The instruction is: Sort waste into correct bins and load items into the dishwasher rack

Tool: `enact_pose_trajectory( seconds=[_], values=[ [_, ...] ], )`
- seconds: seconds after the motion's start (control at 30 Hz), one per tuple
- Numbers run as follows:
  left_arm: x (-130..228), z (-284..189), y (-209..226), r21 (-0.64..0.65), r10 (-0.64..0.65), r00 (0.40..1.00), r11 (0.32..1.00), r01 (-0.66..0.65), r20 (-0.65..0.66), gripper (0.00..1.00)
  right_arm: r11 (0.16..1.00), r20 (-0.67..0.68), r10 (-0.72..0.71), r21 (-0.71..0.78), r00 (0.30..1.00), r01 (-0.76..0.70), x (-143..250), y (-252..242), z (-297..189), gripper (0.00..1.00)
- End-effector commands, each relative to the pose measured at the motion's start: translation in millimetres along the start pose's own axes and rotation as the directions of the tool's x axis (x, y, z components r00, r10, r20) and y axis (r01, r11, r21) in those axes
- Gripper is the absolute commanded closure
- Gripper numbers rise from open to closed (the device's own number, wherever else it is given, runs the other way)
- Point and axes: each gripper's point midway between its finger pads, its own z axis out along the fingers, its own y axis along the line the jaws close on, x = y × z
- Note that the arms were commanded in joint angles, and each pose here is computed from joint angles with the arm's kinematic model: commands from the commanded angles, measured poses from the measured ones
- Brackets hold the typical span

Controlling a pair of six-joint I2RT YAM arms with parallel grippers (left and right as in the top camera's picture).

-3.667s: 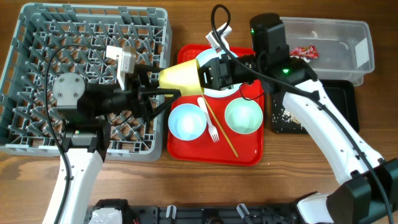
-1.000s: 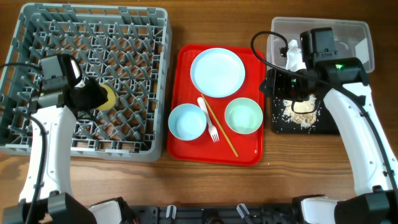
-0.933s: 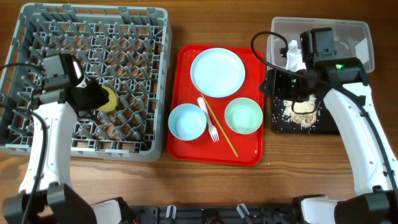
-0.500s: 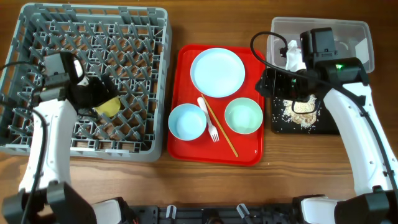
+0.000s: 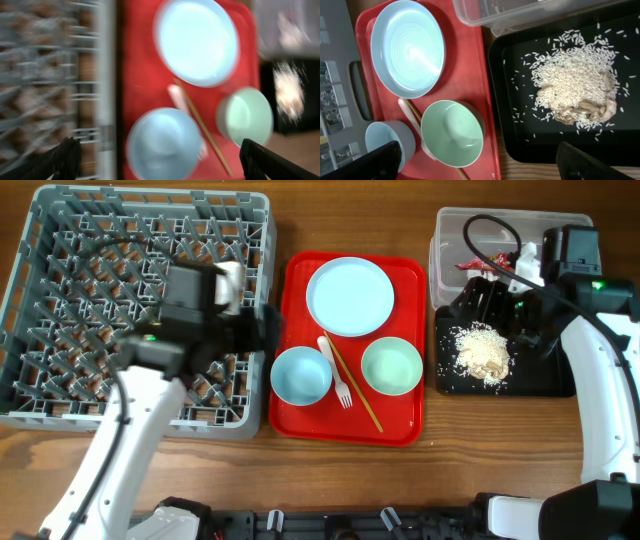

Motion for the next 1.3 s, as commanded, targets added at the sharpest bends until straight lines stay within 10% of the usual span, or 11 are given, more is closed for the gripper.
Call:
enact_pose_trajectory(
  seconds=[0.0, 0.37, 0.67, 1.27],
  values=[
    [19, 22, -50, 0.088, 0.121, 0.991, 0.989, -0.115, -0.064, 0.01, 1.0, 0.031, 0.0, -0.029, 1.0, 0.001, -5, 7, -11, 0.0],
    [104, 112, -80, 0.016, 0.312, 0.893, 0.946, -0.325, -0.323, 0.25, 1.0, 0.022, 0.003, -0.027, 1.0, -0.002, -3, 6, -11, 0.0],
    [128, 141, -60, -0.045, 0.3, 0.856, 0.936, -0.35, -0.422, 0.7, 1.0, 0.019, 0.004, -0.026, 1.0, -0.003, -3, 6, -11, 0.0],
    [127, 144, -59, -0.055, 0.302, 0.857, 0.933, -0.355, -0.418, 0.96, 1.0, 0.007, 0.008, -0.023, 1.0, -0.008, 0, 5, -11, 0.0]
  ],
)
